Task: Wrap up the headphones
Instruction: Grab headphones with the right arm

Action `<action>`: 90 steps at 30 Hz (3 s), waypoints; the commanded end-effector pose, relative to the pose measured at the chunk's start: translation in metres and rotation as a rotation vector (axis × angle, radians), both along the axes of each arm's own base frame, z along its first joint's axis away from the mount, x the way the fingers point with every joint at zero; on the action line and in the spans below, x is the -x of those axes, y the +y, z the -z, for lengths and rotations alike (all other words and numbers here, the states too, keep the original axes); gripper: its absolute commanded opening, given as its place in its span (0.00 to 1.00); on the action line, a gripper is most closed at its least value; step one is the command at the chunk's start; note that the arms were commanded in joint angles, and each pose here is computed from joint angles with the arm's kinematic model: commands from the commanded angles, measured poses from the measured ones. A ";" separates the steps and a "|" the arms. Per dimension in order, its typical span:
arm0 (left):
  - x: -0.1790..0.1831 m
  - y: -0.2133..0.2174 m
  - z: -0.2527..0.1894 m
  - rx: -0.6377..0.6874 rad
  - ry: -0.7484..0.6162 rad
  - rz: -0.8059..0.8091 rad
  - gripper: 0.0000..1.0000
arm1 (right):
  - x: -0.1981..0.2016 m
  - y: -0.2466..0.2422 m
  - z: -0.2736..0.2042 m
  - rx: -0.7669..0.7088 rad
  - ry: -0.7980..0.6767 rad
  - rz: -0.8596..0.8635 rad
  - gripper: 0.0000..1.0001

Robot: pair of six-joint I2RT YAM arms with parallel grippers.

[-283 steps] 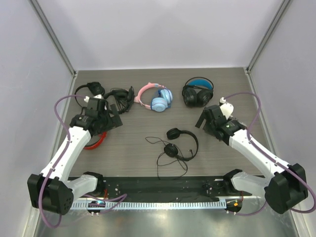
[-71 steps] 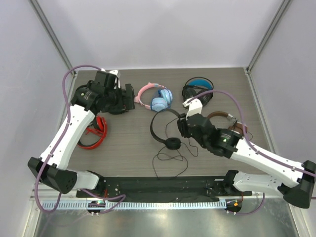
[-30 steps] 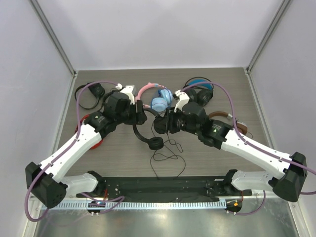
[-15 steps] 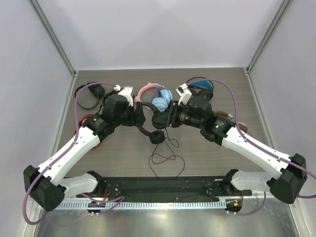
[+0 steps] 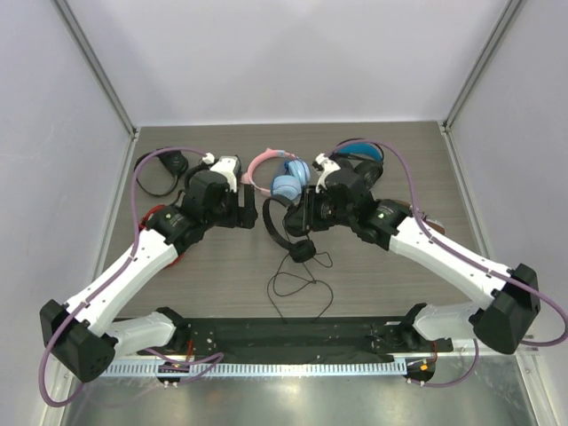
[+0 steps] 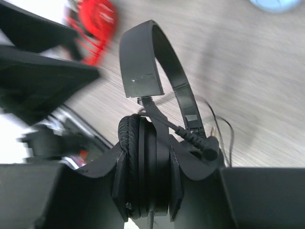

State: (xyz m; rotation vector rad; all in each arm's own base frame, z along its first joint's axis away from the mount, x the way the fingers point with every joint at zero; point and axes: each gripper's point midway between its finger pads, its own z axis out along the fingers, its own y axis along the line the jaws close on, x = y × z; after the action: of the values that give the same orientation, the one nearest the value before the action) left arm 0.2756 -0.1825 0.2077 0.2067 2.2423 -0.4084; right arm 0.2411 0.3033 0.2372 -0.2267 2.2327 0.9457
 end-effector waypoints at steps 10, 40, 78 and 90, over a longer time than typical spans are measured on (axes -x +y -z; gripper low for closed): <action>-0.004 0.023 -0.039 -0.074 -0.093 -0.048 0.87 | 0.045 0.046 0.053 -0.112 0.247 -0.319 0.01; -0.007 0.005 -0.007 -0.070 0.018 -0.006 0.90 | -0.031 -0.060 0.191 0.778 -0.003 0.197 0.69; -0.011 -0.038 0.111 -0.069 0.352 0.055 0.78 | -0.026 -0.040 0.104 0.454 -0.212 0.155 0.01; -0.035 -0.065 0.117 0.026 0.275 0.093 0.77 | -0.015 -0.025 0.085 0.366 -0.214 0.087 0.01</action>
State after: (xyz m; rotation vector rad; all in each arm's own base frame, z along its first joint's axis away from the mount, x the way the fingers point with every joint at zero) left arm 0.2891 -0.2286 0.0835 0.2533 2.6040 -0.4545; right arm 0.2519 0.2607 0.1224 -0.3977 2.2620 0.3284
